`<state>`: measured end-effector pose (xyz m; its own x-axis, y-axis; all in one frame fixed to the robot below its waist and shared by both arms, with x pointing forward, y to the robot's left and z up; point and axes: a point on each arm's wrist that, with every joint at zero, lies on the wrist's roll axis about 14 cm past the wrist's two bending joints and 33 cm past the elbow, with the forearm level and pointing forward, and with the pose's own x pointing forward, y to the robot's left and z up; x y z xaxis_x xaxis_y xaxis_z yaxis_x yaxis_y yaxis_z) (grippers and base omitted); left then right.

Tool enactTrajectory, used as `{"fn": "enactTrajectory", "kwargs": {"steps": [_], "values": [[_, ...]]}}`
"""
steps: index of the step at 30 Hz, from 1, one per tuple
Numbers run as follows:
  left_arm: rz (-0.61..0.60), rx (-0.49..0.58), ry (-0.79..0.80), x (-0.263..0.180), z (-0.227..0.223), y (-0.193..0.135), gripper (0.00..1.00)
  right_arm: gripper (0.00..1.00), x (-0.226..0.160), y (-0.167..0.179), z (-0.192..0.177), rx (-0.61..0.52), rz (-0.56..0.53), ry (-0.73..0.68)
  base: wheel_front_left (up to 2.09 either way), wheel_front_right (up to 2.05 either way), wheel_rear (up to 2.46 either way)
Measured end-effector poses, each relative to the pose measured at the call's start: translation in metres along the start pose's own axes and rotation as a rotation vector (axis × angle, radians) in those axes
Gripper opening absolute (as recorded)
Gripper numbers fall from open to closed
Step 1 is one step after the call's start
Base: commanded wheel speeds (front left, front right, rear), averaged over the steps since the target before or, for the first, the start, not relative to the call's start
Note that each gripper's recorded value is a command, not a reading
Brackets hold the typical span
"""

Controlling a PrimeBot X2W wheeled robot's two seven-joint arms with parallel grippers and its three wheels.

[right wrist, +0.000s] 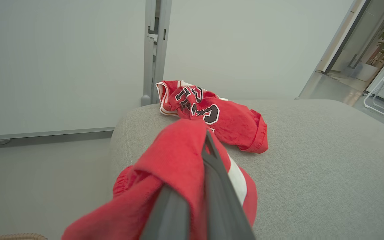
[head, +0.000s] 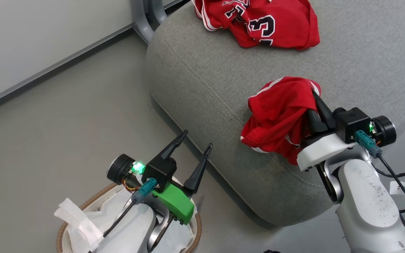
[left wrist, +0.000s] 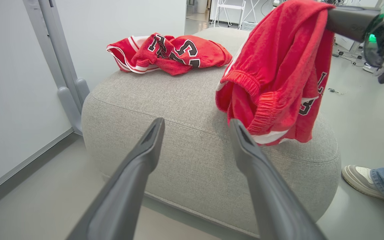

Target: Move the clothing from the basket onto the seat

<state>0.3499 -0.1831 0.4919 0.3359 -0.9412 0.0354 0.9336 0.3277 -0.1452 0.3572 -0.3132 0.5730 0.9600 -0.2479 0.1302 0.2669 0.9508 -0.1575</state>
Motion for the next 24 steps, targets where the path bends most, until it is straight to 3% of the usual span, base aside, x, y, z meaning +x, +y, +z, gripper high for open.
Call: {"fn": "enactTrajectory", "kwargs": {"steps": [6,17,24], "values": [[0.012,-0.009,0.004,-0.003,-0.005,0.008,1.00,0.00,0.012,-0.005,0.005,-0.035,0.003,-0.008,0.00,0.00,0.00],[0.086,0.025,-0.040,-0.021,0.004,0.039,1.00,0.00,0.104,-0.068,0.115,-0.246,-0.068,-0.270,0.00,0.00,0.00],[0.161,0.030,-0.068,-0.031,0.000,0.077,1.00,0.00,0.165,-0.103,0.137,-0.363,-0.148,-0.281,0.00,0.00,0.00]]}}
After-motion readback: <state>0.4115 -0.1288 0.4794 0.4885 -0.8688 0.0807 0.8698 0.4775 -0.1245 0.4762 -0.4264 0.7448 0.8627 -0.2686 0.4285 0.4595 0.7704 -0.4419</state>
